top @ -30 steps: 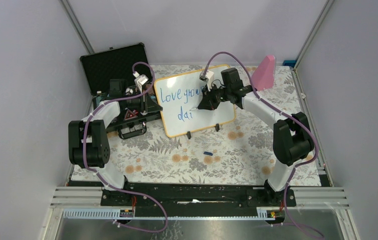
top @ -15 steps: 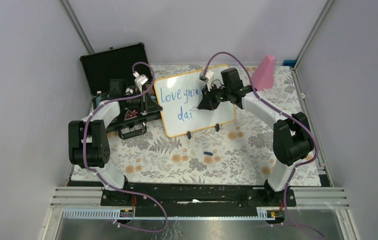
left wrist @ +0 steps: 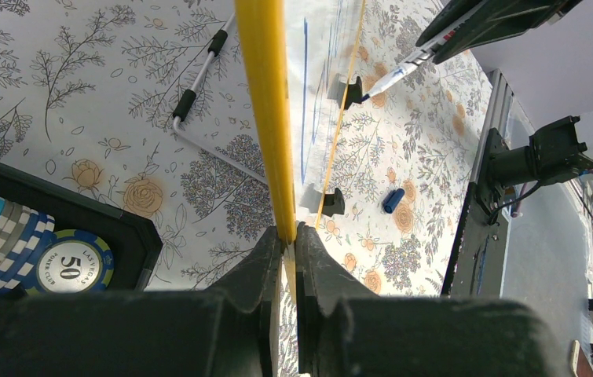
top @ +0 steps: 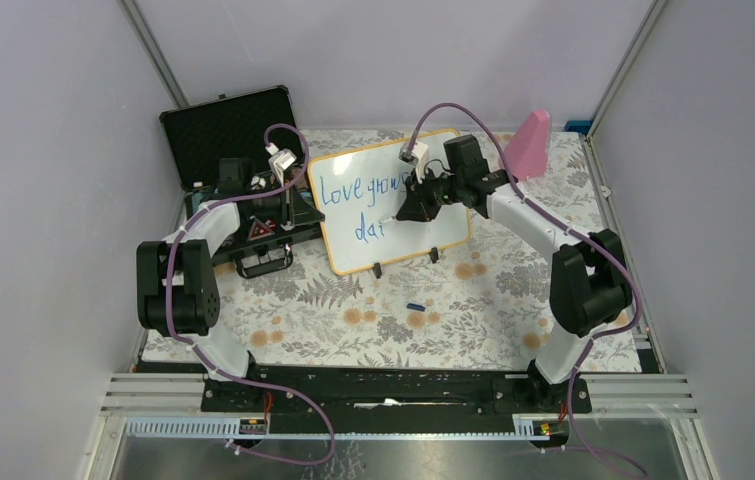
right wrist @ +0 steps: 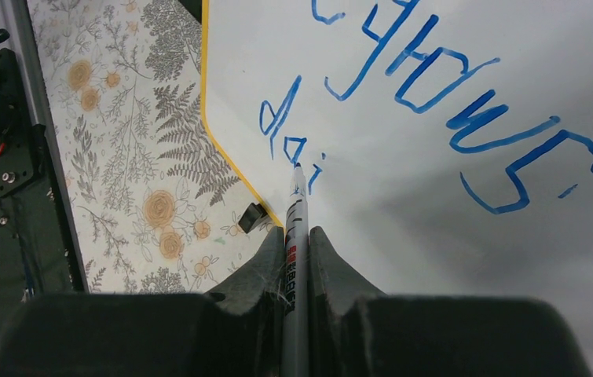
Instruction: Write a sentence on the whiteboard
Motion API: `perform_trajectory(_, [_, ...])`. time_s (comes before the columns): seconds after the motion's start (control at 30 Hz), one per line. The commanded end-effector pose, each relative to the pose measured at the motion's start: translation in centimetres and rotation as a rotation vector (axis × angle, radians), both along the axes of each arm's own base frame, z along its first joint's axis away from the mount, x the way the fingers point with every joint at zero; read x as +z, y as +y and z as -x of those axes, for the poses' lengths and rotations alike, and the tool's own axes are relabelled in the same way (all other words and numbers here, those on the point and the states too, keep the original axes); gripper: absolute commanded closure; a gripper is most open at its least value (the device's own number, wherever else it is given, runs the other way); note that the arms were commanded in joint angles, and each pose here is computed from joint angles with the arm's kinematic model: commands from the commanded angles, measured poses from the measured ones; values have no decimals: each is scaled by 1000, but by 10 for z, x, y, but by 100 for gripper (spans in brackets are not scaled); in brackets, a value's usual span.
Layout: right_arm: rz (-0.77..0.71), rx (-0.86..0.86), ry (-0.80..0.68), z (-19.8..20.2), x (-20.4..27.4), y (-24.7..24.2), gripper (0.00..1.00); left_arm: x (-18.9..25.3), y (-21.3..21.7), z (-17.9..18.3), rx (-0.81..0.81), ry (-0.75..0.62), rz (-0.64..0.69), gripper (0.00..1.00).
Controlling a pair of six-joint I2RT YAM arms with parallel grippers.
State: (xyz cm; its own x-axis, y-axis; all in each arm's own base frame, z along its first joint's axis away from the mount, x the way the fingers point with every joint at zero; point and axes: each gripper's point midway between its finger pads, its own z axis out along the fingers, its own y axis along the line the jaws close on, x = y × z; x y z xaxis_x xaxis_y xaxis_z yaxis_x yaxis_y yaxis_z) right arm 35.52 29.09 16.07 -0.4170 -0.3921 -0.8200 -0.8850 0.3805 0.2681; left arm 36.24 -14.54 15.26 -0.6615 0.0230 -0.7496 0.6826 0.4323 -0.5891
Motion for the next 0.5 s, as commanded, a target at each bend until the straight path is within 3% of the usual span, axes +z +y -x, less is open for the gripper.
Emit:
perform_trajectory(0.0, [-53,40,-62,8,37,1,100,17,0,-14,-15,-123,-22,100])
perform_trajectory(0.47, [-29,-19,-59,-11,26,-15,100,16,1,-14,-11,-118,-24,100])
